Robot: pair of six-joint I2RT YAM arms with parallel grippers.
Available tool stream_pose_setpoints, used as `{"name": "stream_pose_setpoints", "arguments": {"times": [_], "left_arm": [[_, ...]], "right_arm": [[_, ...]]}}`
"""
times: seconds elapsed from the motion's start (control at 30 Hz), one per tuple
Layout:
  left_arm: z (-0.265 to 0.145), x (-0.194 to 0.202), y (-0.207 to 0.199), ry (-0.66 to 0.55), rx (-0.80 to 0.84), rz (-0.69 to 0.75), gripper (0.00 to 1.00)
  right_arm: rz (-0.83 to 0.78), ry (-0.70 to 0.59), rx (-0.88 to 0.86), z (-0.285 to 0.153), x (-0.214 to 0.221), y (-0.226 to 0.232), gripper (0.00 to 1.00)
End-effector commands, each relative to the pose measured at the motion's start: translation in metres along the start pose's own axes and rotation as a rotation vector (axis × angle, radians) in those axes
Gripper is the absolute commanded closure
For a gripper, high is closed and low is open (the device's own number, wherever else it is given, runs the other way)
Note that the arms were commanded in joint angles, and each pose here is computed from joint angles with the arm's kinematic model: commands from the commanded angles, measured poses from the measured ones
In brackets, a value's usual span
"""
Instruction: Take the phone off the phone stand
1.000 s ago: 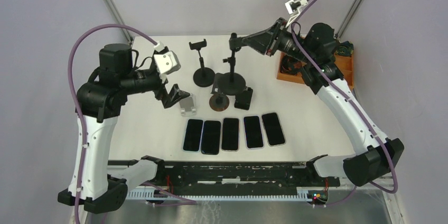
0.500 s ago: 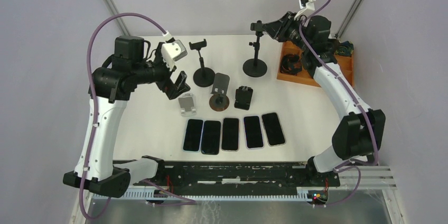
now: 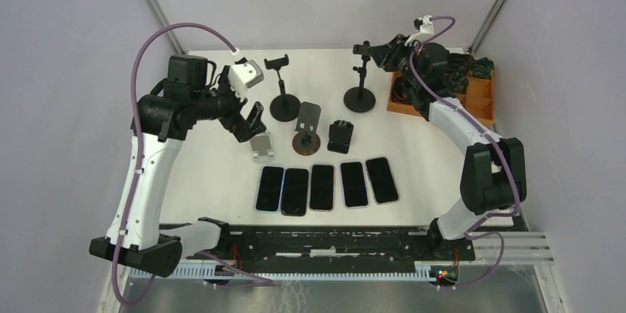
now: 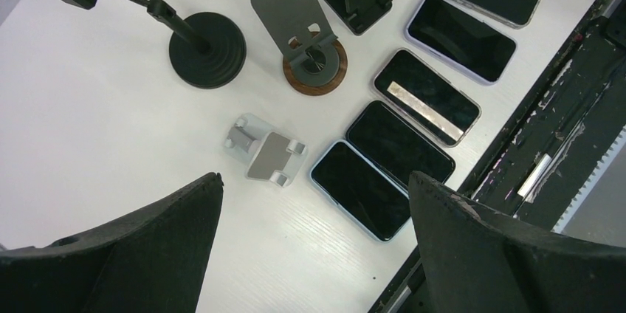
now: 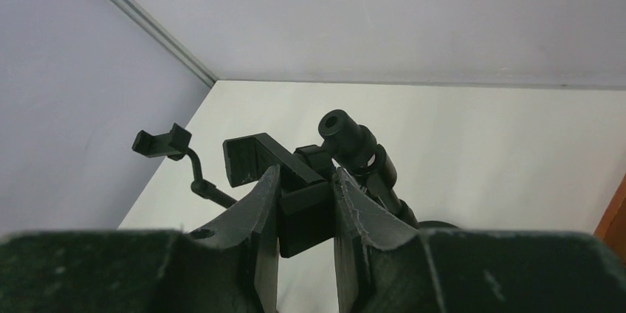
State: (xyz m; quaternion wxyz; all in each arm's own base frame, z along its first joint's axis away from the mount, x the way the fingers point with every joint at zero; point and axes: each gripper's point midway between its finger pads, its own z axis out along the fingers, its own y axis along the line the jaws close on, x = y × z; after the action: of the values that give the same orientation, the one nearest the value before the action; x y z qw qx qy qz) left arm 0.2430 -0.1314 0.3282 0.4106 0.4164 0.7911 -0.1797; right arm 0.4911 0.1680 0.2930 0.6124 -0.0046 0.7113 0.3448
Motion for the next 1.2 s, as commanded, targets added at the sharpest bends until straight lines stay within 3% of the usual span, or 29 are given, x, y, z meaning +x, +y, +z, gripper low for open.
{"name": "stream_pose_setpoints", "arguments": {"times": [0.0, 0.3, 0.43, 0.53, 0.57, 0.6, 0.67, 0.93, 1.17], "left_arm": [[-0.006, -0.008, -0.001, -0.059, -0.033, 0.002, 0.0], [-0.005, -0.007, -0.003, -0.065, -0.031, -0.008, 0.0], [-0.005, -0.007, -0.002, -0.067, -0.033, -0.02, 0.0], [-0.004, -0.005, -0.001, -0.061, -0.038, -0.029, 0.0], [-0.003, -0.005, -0.001, -0.062, -0.043, -0.029, 0.0], [-0.003, -0.004, 0.0, -0.059, -0.048, -0.032, 0.0], [-0.004, -0.004, 0.002, -0.061, -0.061, -0.033, 0.0], [-0.006, -0.002, 0.019, -0.046, -0.16, -0.061, 0.0], [0.018, 0.026, 0.046, -0.007, -0.275, -0.044, 0.0]], "right_arm": [[-0.113, -0.269, -0.047, -0.012, -0.06, 0.018, 1.0], [-0.167, -0.227, -0.022, -0.02, -0.03, 0.004, 1.0], [-0.208, -0.185, -0.017, -0.022, -0.026, 0.007, 0.86], [-0.238, -0.163, -0.006, -0.024, -0.026, 0.009, 0.68], [-0.242, -0.155, 0.009, -0.025, -0.026, 0.007, 0.58], [-0.242, -0.151, 0.028, -0.027, -0.027, 0.005, 0.44], [-0.247, -0.144, 0.068, -0.032, -0.028, 0.0, 0.03], [-0.26, -0.138, 0.14, -0.059, -0.04, 0.003, 0.02], [-0.29, -0.159, 0.359, -0.122, -0.059, -0.014, 0.02]]}}
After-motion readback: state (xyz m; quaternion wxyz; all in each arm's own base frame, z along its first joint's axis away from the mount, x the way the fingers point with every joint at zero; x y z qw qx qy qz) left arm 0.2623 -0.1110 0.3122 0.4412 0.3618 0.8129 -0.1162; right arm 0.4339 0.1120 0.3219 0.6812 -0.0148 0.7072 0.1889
